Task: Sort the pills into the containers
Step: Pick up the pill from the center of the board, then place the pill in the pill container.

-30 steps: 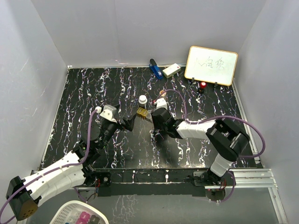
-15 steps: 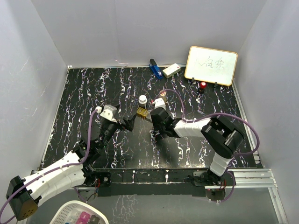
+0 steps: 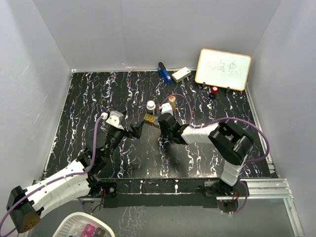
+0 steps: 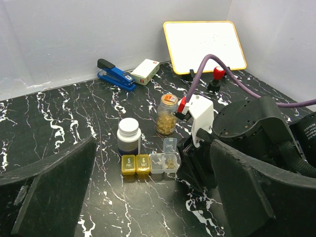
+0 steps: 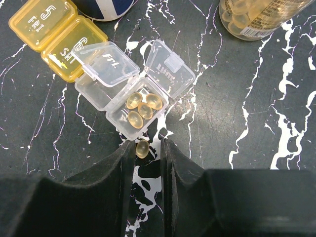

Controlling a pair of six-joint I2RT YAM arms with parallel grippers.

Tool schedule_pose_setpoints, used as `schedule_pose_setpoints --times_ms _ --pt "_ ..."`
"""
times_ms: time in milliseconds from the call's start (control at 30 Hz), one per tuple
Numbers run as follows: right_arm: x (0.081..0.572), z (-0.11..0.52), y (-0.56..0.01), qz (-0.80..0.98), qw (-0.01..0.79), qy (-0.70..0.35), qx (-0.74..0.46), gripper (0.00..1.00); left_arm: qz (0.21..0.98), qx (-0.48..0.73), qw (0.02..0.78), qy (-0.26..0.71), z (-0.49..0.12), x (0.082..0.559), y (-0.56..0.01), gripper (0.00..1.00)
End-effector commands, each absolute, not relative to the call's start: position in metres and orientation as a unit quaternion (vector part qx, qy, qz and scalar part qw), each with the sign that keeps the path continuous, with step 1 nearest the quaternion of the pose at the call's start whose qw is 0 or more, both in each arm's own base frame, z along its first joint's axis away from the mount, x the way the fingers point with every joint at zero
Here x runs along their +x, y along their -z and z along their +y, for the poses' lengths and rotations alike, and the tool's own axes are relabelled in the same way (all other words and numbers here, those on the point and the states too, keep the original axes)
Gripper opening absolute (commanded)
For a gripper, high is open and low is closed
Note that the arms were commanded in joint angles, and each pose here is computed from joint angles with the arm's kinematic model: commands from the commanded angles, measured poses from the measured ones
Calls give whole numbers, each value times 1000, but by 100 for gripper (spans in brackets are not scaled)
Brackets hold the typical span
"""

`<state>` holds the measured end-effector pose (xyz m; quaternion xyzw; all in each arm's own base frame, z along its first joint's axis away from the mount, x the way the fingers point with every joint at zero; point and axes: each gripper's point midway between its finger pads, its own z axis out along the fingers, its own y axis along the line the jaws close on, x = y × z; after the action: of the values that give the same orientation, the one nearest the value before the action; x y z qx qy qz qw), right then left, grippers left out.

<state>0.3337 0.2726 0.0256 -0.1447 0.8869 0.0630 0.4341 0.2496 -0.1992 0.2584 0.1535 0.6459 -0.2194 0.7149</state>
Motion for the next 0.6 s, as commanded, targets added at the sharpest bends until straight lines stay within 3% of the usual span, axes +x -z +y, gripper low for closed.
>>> schedule_pose_setpoints --times_ms 0,233,567 --pt "340 276 -35 882 445 -62 -142 25 635 142 726 223 -198 250 -267 99" --pt "337 273 -35 883 444 -61 -140 21 635 145 725 225 -200 251 -267 99" --pt "337 273 -37 882 447 -62 -139 0 636 143 725 222 -198 251 -267 99"
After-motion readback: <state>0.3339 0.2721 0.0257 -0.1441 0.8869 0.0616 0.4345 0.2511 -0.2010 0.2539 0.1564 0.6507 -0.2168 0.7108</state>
